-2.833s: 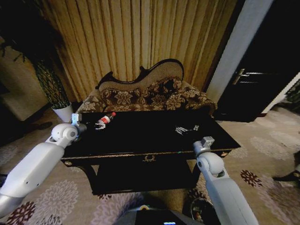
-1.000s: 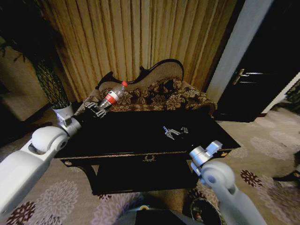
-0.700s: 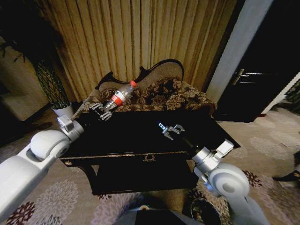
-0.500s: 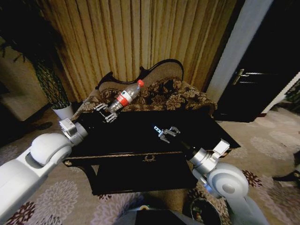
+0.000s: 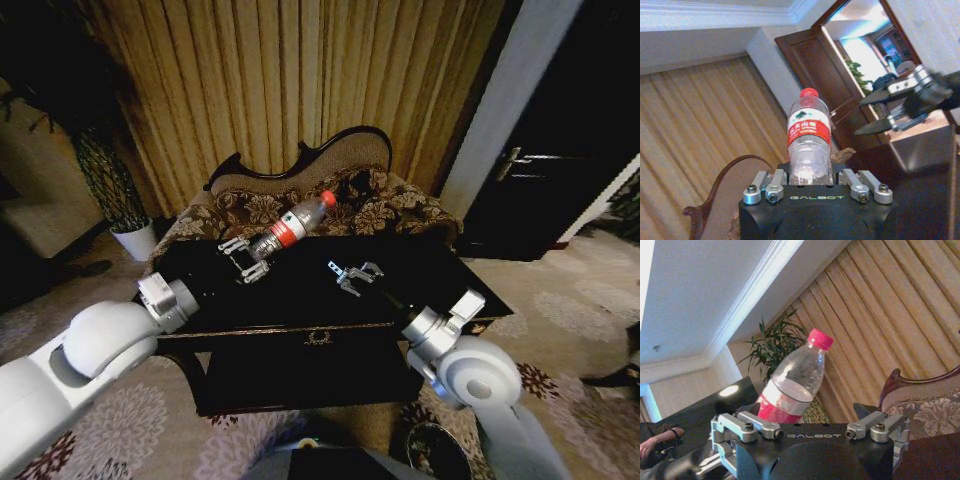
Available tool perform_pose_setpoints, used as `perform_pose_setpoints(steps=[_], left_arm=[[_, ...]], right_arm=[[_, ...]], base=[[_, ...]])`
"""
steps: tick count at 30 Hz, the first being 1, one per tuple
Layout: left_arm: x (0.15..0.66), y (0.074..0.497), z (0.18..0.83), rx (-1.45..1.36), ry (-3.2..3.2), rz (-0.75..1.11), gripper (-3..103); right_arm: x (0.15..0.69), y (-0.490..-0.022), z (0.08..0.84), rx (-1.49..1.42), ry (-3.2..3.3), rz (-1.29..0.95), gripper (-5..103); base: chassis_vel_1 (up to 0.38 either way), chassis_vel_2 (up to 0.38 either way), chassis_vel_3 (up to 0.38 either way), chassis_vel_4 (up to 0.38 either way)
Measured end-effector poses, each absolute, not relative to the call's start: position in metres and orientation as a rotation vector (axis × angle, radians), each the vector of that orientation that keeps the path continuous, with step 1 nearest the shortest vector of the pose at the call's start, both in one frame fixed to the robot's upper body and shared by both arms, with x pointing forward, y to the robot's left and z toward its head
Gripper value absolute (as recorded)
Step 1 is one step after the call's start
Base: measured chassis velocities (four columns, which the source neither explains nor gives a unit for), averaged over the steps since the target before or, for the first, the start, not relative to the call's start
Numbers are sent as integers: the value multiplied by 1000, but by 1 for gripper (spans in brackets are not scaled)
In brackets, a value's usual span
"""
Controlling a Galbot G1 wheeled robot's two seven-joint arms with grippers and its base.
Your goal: Move to the front of the table and place the trash on the table into the trash bin.
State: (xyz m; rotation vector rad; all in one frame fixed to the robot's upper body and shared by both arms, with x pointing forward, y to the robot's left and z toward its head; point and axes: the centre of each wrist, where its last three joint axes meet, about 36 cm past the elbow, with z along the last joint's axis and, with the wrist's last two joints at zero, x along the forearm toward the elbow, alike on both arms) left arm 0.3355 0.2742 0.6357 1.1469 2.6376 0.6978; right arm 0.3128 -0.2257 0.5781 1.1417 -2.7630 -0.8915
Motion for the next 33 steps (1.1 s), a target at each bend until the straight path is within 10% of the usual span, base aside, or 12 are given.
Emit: perform_pose_setpoints(steps=[33], left_arm=[[316,264,641,1248,2637,766,39]], right_arm=[[307,-225,581,1137,-2793,-833,100]], base=[[0,0,0,0]])
